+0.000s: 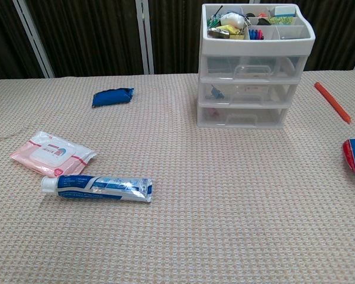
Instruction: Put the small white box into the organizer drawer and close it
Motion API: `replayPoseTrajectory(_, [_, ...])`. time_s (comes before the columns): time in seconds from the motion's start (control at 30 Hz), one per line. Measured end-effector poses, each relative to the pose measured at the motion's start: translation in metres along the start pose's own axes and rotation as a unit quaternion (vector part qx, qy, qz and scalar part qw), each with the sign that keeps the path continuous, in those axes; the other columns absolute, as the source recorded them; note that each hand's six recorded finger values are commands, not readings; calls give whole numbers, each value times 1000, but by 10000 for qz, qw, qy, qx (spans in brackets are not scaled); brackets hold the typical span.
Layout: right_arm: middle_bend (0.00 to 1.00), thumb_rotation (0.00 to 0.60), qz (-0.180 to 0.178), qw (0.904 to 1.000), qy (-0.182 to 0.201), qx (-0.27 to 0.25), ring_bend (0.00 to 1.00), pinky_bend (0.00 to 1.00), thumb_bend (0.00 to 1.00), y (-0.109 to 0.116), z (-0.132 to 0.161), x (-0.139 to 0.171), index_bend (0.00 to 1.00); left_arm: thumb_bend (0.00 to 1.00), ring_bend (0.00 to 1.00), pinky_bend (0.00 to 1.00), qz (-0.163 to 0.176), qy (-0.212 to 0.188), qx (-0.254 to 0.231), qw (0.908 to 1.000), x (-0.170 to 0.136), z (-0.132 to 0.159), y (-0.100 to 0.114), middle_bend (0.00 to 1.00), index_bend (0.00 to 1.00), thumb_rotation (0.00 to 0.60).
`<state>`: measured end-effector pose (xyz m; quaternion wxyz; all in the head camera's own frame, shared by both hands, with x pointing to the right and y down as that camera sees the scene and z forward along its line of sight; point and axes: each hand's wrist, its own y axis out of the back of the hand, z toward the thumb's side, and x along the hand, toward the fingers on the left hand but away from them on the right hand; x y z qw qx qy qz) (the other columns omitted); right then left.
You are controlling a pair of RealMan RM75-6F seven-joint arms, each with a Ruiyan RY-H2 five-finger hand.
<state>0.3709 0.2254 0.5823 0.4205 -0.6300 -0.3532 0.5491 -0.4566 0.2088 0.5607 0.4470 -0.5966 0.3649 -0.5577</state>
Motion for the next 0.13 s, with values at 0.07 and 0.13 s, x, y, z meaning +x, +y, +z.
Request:
replayPoseTrajectory(0.07, [0,600,-45,10000,29,-35,0,0,87,2,1,0,25,136,0,0,-1,-13,-2,10000,0,1,0,0,61,600])
replayPoseTrajectory(0.13, [0,600,-127,9999,115,-3,0,0,87,3,3,-1,25,136,0,0,5,-19,1,10000,0,1,0,0,62,600])
